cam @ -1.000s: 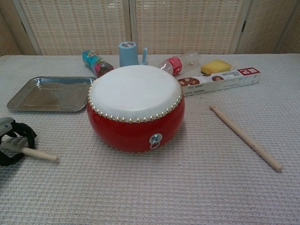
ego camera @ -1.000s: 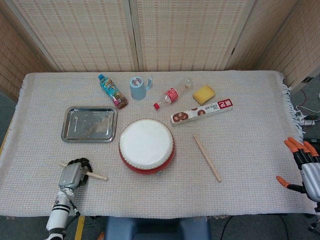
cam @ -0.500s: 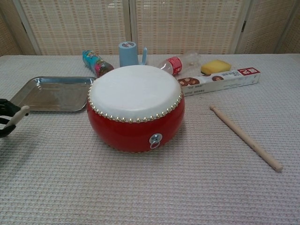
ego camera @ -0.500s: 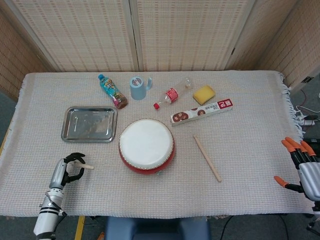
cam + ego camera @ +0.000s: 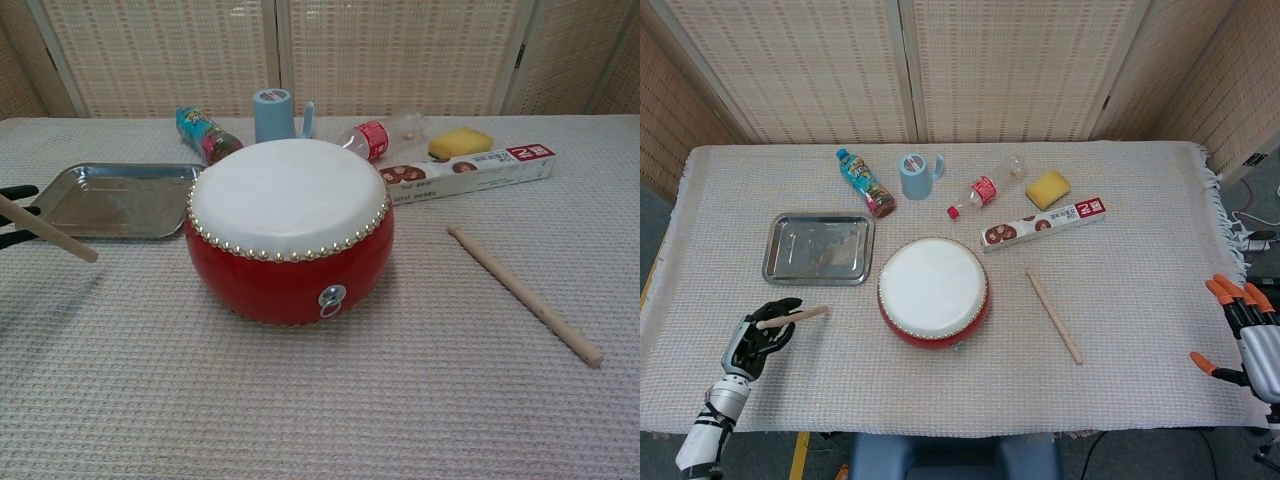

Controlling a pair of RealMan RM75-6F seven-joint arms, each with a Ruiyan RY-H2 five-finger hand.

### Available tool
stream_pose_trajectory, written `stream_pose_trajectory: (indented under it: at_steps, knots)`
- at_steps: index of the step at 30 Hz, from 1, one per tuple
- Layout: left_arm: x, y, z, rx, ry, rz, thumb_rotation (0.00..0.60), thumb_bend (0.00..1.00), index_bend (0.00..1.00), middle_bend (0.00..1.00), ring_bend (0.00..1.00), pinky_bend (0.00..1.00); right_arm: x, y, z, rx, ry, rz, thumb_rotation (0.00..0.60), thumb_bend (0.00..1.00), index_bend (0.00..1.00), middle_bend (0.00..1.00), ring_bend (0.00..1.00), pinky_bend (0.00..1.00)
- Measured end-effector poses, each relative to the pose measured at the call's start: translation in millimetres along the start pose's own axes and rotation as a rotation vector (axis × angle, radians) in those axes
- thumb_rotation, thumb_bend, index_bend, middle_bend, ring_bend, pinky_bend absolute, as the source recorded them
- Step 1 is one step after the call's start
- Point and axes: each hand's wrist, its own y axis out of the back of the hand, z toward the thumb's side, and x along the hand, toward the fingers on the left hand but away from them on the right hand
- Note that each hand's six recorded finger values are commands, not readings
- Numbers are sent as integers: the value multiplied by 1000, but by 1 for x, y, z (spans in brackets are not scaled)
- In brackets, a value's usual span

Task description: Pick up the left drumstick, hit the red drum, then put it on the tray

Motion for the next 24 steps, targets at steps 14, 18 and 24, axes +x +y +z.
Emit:
stream_pose_trajectory:
  at_steps: [14, 18, 24]
  knots:
    - [-1, 28, 2, -102, 138, -115, 600, 393, 560, 326, 221, 234, 0, -2, 0, -3, -2, 3, 600, 156, 0, 13, 0, 0]
    - [4, 35, -2, -61, 180, -123, 600, 393, 560, 326, 222, 234, 1, -2, -1, -4, -4, 2, 600, 156, 0, 13, 0, 0]
    - [13, 36, -7, -33, 187, -104, 600, 393, 510, 326, 222, 232, 3, 0, -2, -4, -9, -3, 600, 155, 0, 13, 0, 0]
